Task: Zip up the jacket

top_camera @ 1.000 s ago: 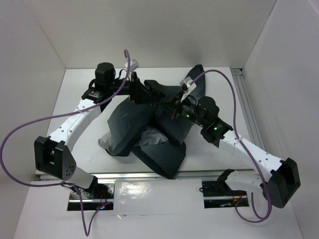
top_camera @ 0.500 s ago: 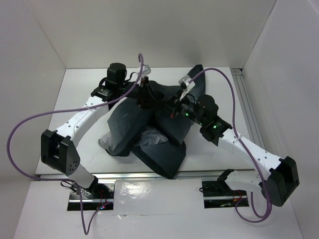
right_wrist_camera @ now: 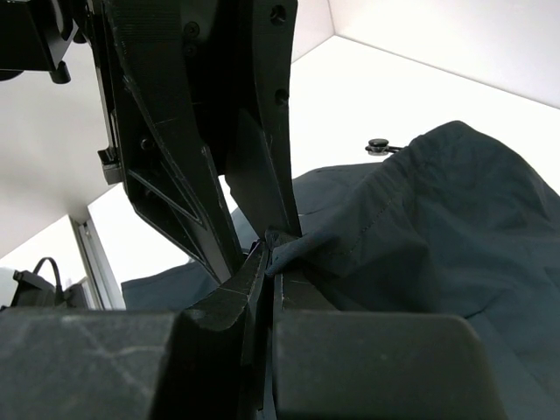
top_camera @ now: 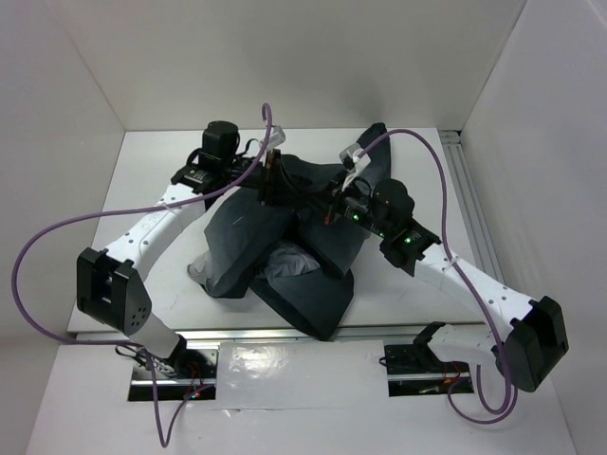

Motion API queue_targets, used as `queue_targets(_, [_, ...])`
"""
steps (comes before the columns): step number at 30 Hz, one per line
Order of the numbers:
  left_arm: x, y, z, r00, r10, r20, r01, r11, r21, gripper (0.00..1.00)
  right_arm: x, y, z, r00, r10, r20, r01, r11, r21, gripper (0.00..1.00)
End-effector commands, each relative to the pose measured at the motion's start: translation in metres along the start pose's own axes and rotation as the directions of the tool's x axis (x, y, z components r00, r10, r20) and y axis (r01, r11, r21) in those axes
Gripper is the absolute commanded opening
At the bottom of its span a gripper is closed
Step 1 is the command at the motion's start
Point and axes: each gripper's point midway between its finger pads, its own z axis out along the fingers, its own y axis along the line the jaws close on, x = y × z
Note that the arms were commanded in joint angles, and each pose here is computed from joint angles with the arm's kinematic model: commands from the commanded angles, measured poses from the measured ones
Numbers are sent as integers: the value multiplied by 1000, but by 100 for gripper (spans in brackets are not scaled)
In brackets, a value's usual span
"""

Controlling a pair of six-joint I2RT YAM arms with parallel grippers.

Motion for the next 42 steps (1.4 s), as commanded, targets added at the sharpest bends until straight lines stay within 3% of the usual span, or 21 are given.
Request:
queue_targets(1, [-5, -20, -4, 998, 65, 7, -65, 996, 61, 31, -31, 0, 5, 997, -12, 80, 13, 1000, -1, 0])
queue_targets(6, [-1, -22, -4, 999, 44, -9, -43, 996, 78, 23, -33, 1, 5, 996, -5, 89, 6, 1000, -4, 0])
queue_targets(10, [3, -20, -3, 999, 29, -23, -27, 997, 78, 4, -33, 1, 5, 996, -5, 89, 6, 1000, -4, 0])
queue_targets(12, [4, -20, -3, 999, 20, -30, -17, 996, 87, 0, -33, 0, 5, 996, 4, 92, -4, 1000, 5, 0])
queue_targets(16, [1, -22, -4, 999, 25, -31, -22, 996, 87, 1, -33, 0, 5, 996, 4, 92, -4, 1000, 5, 0])
queue_targets(20, [1, -21, -3, 999, 14, -39, -10, 995, 96, 24, -33, 0, 5, 996, 13, 92, -13, 1000, 4, 0])
queue_targets(23, [5, -19, -2, 999, -5, -48, 10, 994, 104, 24, -38, 1, 5, 995, 11, 100, -11, 1000, 2, 0])
queue_targets(31, [4, -21, -3, 999, -5, -50, 10, 994, 104, 1, -34, 0, 7, 996, 13, 92, -13, 1000, 4, 0])
queue_targets(35, [6, -20, -3, 998, -7, -59, 13, 995, 96, 0, -40, -4, 5, 993, 30, 114, -34, 999, 35, 0])
queue_targets(37, [3, -20, -4, 998, 1, -56, 4, 996, 87, 0, -42, -11, 2, 990, 41, 132, -52, 996, 79, 6])
queue_targets(40, [3, -18, -3, 998, -8, -58, 12, 997, 76, 0, -56, -17, -4, 984, 44, 175, -68, 989, 132, 28])
queue_targets(42, [2, -13, -2, 998, -15, -58, 19, 998, 55, 0, -56, -19, -4, 984, 46, 170, -71, 987, 143, 37])
